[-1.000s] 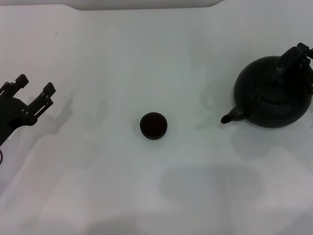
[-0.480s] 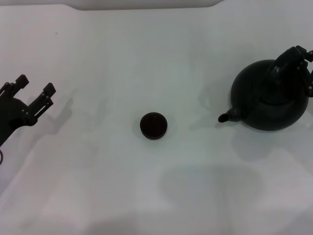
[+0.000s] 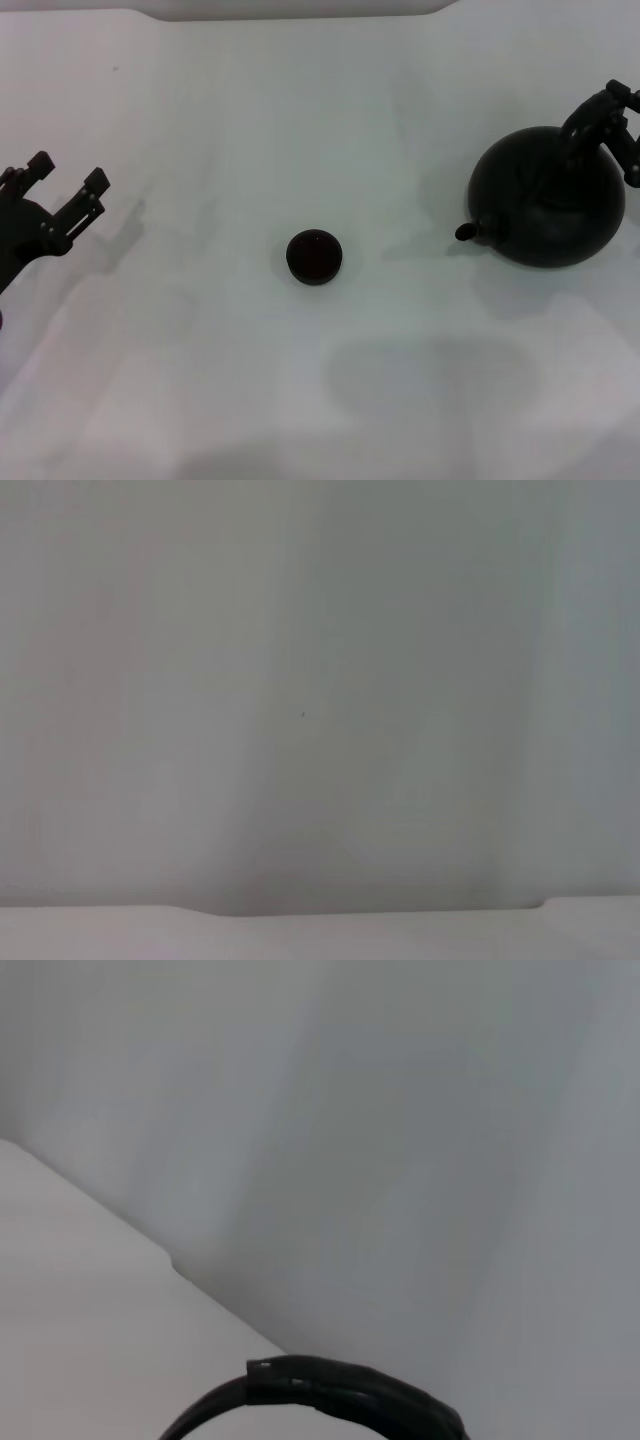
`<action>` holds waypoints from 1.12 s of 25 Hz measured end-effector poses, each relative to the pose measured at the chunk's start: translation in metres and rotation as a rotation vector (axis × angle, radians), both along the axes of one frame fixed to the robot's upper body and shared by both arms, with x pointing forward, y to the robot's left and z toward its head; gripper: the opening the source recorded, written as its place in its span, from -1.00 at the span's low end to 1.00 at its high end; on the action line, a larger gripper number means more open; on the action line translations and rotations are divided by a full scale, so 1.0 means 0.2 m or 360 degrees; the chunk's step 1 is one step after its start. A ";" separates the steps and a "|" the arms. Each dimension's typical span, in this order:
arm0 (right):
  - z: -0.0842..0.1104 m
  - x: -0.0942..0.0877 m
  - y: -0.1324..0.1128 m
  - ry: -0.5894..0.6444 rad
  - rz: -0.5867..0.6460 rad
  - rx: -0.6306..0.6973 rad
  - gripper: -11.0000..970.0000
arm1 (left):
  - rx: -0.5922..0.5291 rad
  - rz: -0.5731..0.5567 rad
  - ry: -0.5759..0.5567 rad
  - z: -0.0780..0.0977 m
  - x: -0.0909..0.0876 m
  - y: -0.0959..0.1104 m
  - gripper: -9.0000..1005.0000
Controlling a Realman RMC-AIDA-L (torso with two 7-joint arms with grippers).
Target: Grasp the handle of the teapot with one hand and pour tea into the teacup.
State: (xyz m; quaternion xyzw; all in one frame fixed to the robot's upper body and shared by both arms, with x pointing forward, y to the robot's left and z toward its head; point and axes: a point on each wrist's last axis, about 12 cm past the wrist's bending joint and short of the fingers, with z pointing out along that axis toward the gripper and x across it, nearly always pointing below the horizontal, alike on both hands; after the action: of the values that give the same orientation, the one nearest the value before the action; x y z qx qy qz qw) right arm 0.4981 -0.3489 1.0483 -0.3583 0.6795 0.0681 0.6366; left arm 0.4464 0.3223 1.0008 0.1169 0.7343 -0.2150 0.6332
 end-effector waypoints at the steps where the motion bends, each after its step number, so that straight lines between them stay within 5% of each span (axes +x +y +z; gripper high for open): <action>1: 0.00 0.00 0.00 0.0002 -0.0004 0.0000 -0.59 | 0.0000 0.0001 0.0000 0.00 0.00 0.00 0.55; 11: 0.00 -0.03 -0.01 -0.0001 0.0003 0.0070 -0.50 | 0.0001 0.0007 -0.0006 0.00 0.00 0.00 0.55; 21: -0.03 -0.09 -0.03 0.0106 -0.0008 0.0154 0.31 | 0.0003 0.0045 -0.0017 0.01 0.01 0.02 0.55; 28: -0.03 -0.20 -0.21 0.0043 -0.0280 0.0239 0.83 | 0.0036 0.0090 -0.0039 0.01 0.02 0.04 0.55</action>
State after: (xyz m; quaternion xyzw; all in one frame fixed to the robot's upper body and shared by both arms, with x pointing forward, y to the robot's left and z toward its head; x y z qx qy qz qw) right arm 0.4577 -0.3899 1.0433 -0.2478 0.7098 0.0676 0.6560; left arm 0.4500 0.3304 1.0032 0.1058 0.7319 -0.1874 0.6465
